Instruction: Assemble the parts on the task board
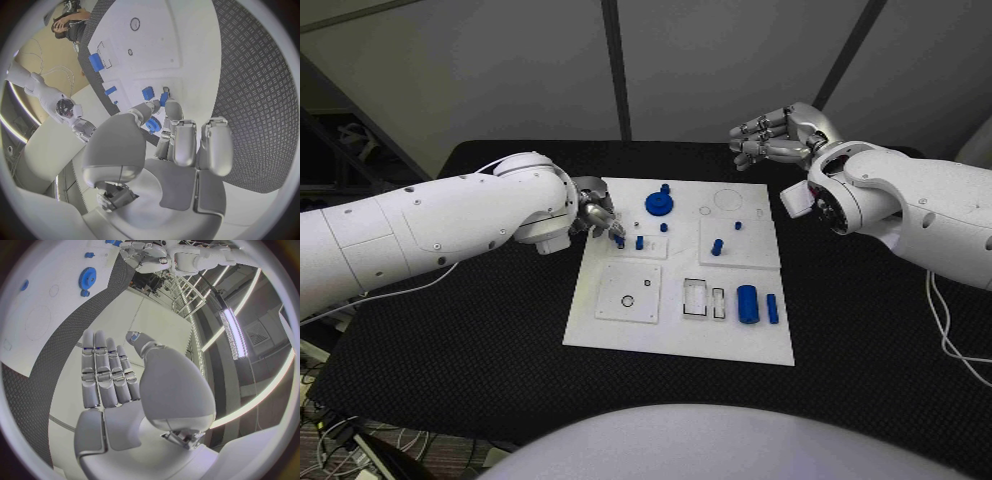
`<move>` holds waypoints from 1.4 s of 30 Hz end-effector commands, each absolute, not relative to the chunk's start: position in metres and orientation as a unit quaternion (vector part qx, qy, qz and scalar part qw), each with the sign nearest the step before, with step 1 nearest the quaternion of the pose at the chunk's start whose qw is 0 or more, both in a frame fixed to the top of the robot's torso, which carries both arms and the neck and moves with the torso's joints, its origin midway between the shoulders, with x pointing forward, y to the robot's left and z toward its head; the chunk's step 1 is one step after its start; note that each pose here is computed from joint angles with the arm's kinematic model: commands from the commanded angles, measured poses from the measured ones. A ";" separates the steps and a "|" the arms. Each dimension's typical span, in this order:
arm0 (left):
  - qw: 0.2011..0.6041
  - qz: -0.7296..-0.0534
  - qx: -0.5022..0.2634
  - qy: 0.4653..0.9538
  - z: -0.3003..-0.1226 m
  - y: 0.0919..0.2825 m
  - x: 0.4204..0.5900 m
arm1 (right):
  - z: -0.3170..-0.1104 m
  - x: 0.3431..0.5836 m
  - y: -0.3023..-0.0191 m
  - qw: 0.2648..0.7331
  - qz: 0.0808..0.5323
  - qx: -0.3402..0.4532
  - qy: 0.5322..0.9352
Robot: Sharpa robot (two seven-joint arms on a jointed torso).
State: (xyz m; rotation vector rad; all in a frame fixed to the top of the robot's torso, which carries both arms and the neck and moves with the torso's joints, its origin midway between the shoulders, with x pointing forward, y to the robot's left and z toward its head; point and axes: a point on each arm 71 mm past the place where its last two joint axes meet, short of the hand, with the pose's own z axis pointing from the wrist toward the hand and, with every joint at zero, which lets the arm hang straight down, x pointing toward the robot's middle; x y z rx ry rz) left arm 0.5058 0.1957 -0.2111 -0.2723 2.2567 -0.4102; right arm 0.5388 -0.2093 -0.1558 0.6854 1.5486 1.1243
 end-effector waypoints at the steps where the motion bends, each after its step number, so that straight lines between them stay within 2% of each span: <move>1: 0.402 -0.155 -0.102 0.897 -0.212 0.196 0.505 | -0.154 0.539 -0.209 0.525 0.473 0.283 0.648; 42: 0.381 -0.147 -0.077 0.909 -0.221 0.189 0.500 | -0.155 0.538 -0.208 0.523 0.475 0.282 0.649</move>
